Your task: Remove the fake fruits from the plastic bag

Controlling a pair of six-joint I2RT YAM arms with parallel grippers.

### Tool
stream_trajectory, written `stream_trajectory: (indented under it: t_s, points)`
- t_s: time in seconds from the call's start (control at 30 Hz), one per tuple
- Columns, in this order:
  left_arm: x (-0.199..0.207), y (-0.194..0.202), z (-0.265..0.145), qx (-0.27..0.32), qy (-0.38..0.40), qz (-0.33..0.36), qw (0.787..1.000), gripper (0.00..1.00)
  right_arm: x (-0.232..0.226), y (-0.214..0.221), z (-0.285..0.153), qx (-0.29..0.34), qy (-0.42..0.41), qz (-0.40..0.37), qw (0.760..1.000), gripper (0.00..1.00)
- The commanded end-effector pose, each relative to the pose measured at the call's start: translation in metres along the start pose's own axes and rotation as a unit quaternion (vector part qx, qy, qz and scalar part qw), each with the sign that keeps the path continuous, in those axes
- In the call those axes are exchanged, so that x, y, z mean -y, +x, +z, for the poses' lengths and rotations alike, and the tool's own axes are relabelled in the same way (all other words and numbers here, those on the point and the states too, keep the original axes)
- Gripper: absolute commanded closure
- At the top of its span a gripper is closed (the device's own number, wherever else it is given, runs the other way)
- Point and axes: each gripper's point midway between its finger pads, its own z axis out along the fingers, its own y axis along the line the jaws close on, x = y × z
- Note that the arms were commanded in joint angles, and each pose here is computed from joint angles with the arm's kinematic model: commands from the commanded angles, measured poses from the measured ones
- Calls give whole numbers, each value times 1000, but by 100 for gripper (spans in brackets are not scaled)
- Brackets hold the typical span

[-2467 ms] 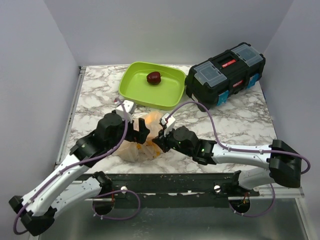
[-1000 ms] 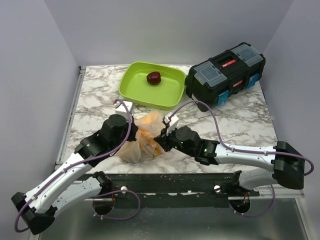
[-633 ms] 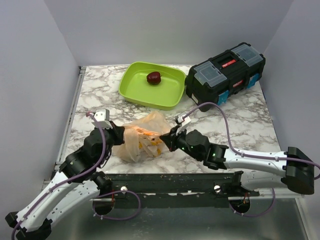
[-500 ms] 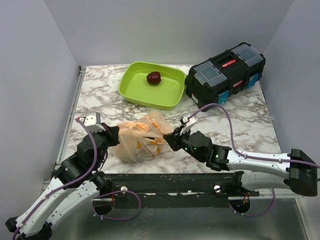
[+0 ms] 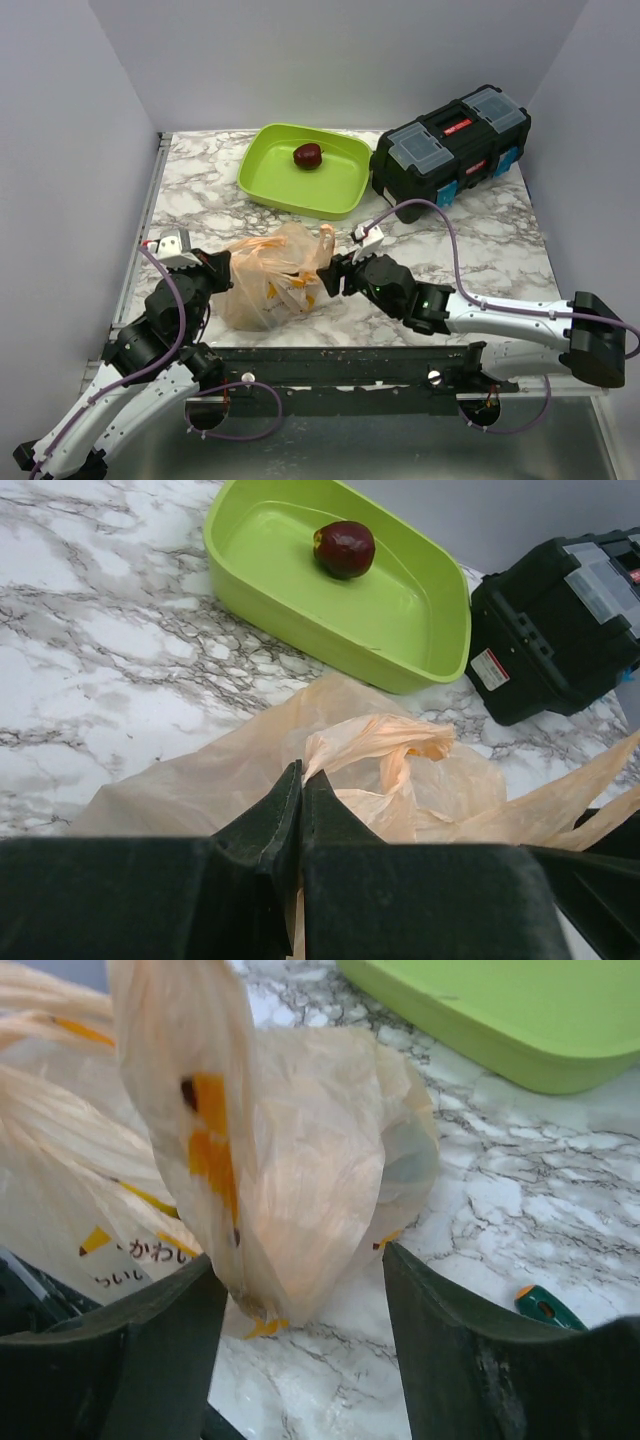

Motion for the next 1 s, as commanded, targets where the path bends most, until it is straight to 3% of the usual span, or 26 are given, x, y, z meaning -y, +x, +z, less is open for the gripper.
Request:
stream_trajectory:
  t_s: [0.0, 0.07, 0.13, 0.3, 0.37, 0.47, 0.53, 0.63, 0.73, 0.83, 0.97]
  points:
    - [10, -1, 1, -1, 25, 5, 1000, 100, 22, -27, 0, 35, 78, 23, 996, 32]
    - [9, 0, 1, -3, 25, 8, 1000, 100, 26, -35, -3, 48, 84, 37, 995, 32]
    - [8, 1, 1, -6, 21, 10, 1000, 100, 26, -43, -4, 56, 72, 43, 995, 25]
    - [10, 3, -1, -13, 27, 14, 999, 100, 32, -53, 2, 51, 57, 53, 996, 24]
    - [11, 4, -1, -17, 30, 15, 999, 100, 31, -53, 4, 44, 45, 59, 996, 28]
    - [16, 3, -3, -26, 41, 23, 999, 100, 22, -54, 2, 41, 17, 61, 997, 44]
    - [21, 4, -4, -36, 51, 32, 998, 91, 17, -53, 0, 37, -1, 57, 998, 59]
    - [28, 1, -5, -43, 67, 48, 996, 62, 12, -52, -2, 34, -17, 53, 998, 78]
    - [39, -6, -7, -47, 87, 62, 993, 40, 9, -49, -4, 28, -29, 51, 998, 93]
    - [55, -14, -9, -59, 116, 89, 988, 24, 7, -46, -5, 26, -36, 53, 998, 99]
    - [76, -13, -7, -103, 148, 139, 974, 14, 8, -45, -5, 26, -37, 54, 998, 99]
